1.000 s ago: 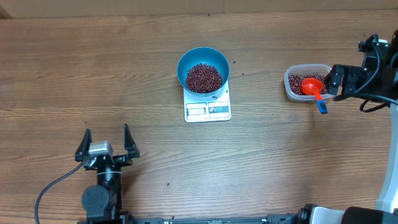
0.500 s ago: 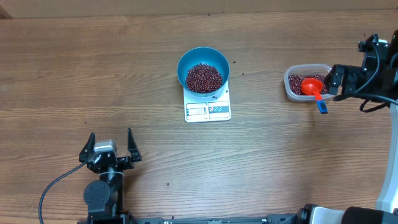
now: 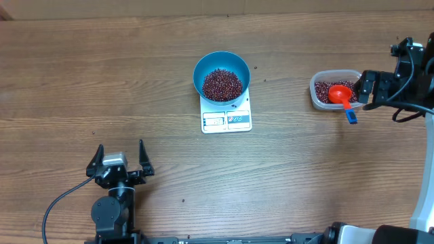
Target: Scoop item into bowl and weigh 150g on scale
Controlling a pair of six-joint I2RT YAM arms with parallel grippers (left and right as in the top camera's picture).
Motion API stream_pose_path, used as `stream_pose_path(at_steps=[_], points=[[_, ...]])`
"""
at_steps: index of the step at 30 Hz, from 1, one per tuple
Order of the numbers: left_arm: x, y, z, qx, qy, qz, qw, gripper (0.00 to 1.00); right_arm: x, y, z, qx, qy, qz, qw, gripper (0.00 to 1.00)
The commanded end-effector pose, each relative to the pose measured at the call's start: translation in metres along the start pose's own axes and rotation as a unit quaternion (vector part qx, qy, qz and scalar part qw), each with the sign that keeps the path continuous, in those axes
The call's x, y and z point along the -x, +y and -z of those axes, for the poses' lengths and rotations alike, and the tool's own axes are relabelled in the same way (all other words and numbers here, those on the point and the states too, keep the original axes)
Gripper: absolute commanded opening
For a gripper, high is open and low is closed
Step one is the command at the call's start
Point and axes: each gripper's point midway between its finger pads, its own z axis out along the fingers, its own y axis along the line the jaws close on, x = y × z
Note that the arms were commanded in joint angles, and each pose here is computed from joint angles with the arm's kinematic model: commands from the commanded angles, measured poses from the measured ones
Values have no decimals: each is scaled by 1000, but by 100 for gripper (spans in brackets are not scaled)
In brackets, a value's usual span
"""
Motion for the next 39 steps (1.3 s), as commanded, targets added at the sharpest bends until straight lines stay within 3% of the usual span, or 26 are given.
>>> stream_pose_path(at_steps=[1, 32, 39], points=[[1, 4, 0, 9, -4, -9, 1000, 99, 7, 0, 6, -3, -14, 5, 1000, 100], [1, 4, 0, 9, -4, -9, 1000, 99, 7, -1, 5, -2, -12, 5, 1000, 100], [1, 4, 0, 9, -4, -9, 1000, 99, 35, 37, 25, 90, -116, 29, 989, 100]])
